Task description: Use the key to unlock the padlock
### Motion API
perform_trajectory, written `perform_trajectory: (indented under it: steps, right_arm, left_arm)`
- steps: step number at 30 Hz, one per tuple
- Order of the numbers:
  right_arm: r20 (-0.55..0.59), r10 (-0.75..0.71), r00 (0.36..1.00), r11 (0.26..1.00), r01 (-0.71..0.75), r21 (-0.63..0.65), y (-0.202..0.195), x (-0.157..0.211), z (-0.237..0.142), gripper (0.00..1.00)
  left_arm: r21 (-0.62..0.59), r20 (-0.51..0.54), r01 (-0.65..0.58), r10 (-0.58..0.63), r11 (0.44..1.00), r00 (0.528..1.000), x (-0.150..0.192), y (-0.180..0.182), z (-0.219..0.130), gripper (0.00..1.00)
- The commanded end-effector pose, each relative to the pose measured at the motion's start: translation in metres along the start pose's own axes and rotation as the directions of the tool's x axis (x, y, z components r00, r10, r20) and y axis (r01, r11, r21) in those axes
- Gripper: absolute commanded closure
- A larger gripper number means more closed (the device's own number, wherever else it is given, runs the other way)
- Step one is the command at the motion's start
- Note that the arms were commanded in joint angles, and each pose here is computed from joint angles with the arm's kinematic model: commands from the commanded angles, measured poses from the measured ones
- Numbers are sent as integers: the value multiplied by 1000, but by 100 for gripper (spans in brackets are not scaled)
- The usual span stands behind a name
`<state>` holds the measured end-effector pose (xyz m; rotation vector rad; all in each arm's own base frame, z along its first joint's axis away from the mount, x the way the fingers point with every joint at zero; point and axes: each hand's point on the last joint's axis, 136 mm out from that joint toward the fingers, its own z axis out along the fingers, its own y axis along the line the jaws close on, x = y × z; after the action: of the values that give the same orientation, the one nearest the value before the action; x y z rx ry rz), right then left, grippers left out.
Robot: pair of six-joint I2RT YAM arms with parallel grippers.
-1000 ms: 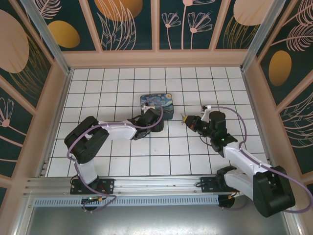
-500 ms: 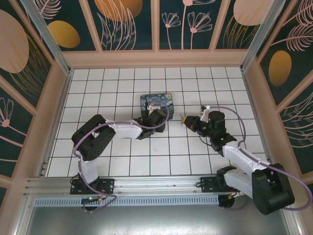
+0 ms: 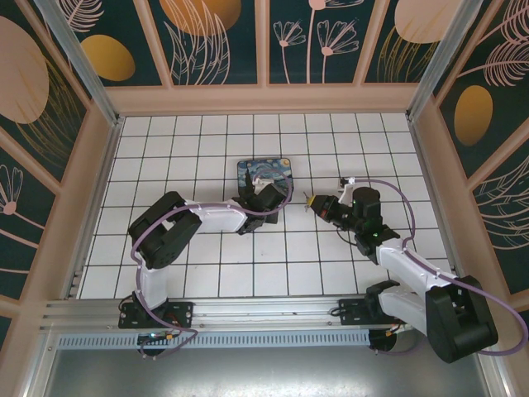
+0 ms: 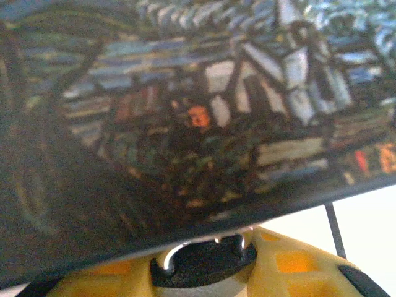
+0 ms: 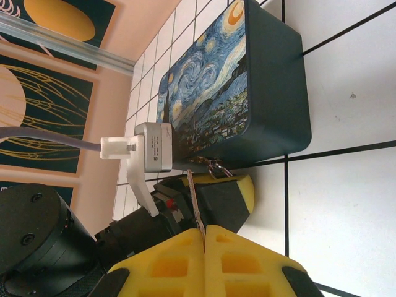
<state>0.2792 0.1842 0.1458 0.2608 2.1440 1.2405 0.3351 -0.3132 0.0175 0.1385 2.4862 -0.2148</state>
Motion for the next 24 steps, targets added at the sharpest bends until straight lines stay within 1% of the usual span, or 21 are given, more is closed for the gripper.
perform_trajectory:
  steps: [1,3,7,14,18,20,24]
  right_arm:
    - [12,-31,999,999,32,-28,9,-6,-1,100]
    - [12,-35,999,999,35,-18,8,-6,-2,100]
    - [14,-51,999,999,51,0,9,-8,-3,100]
    - [19,-81,997,997,81,4,17,-17,-2,100]
    - [30,-106,994,994,106,-5,29,-25,-5,100]
    - [35,-120,992,993,120,-7,35,-29,-8,100]
    - [47,-146,988,989,146,-3,45,-35,-13,100]
  left_arm:
    - [-60,-33,-34,32,998,999,9,11,3,73]
    - [-37,-37,-36,35,999,999,6,7,-2,76]
    - [2,-47,-53,53,999,998,-3,0,-22,77]
    - [14,-20,-100,100,995,995,-34,0,-73,77]
    - [27,-27,-101,102,995,994,-45,-3,-92,77]
    - [54,-12,-87,88,995,996,-56,-8,-108,77]
    - [74,-3,-76,76,994,997,-72,-17,-122,77]
